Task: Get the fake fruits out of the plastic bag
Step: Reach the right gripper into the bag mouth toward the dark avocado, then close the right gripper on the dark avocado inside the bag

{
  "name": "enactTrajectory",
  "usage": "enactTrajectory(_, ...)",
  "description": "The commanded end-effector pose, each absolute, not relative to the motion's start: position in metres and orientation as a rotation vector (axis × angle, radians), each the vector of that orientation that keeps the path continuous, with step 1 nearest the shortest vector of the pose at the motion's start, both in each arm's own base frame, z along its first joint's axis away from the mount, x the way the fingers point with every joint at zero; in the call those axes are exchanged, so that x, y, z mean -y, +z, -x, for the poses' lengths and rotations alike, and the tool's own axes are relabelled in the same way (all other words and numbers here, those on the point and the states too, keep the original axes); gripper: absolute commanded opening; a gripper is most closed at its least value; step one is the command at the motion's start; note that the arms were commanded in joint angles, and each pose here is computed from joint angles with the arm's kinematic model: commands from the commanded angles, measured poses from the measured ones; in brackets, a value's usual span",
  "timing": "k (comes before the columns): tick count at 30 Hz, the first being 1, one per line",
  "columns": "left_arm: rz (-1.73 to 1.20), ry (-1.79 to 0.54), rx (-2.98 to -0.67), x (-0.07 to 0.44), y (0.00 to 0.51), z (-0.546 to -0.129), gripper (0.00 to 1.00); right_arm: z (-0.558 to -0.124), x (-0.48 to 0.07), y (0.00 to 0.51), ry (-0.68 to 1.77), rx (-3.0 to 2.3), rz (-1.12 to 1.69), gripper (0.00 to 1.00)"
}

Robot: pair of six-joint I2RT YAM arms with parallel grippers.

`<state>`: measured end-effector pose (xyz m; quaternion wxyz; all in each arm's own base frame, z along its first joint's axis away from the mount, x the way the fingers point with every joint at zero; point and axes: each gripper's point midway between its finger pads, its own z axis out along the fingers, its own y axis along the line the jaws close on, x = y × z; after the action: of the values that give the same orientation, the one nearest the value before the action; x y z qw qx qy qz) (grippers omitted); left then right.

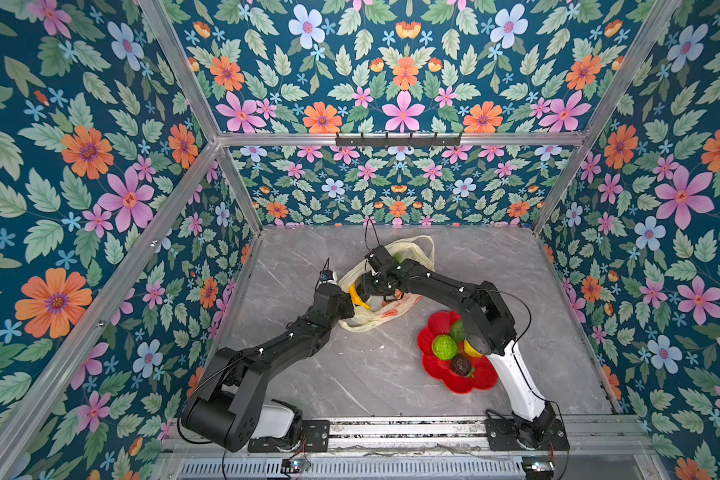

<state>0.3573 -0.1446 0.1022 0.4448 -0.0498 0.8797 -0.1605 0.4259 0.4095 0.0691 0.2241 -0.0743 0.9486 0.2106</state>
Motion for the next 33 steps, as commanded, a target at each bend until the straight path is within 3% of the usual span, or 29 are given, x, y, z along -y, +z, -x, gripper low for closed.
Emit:
enactTrajectory(1,0.126,-0.371,-2.171,0.142,0.103,-0.36,0.01,-0.425,-0.409,0.074,0.571,-2.598,0.22,0.57)
enactTrajectory(3,0.125,-0.37,-2.175,0.142,0.102,-0.361,0.01,-0.423,-0.415,0.076,0.587,-2.59,0.244,0.58)
enactTrajectory(10,0.108,-0.387,-2.171,0.146,0.105,-0.36,0.01,-0.422,-0.427,0.062,0.57,-2.631,0.273,0.72)
enactTrajectory(14,0.096,-0.396,-2.166,0.148,0.106,-0.359,0.01,-0.425,-0.419,0.044,0.466,-2.677,0.268,0.74)
enactTrajectory(29,0.096,-0.391,-2.16,0.147,0.108,-0.359,0.01,-0.421,-0.401,0.064,0.401,-2.646,0.262,0.52)
enactTrajectory(33,0.096,-0.386,-2.165,0.147,0.106,-0.359,0.01,-0.421,-0.401,0.066,0.399,-2.646,0.265,0.51)
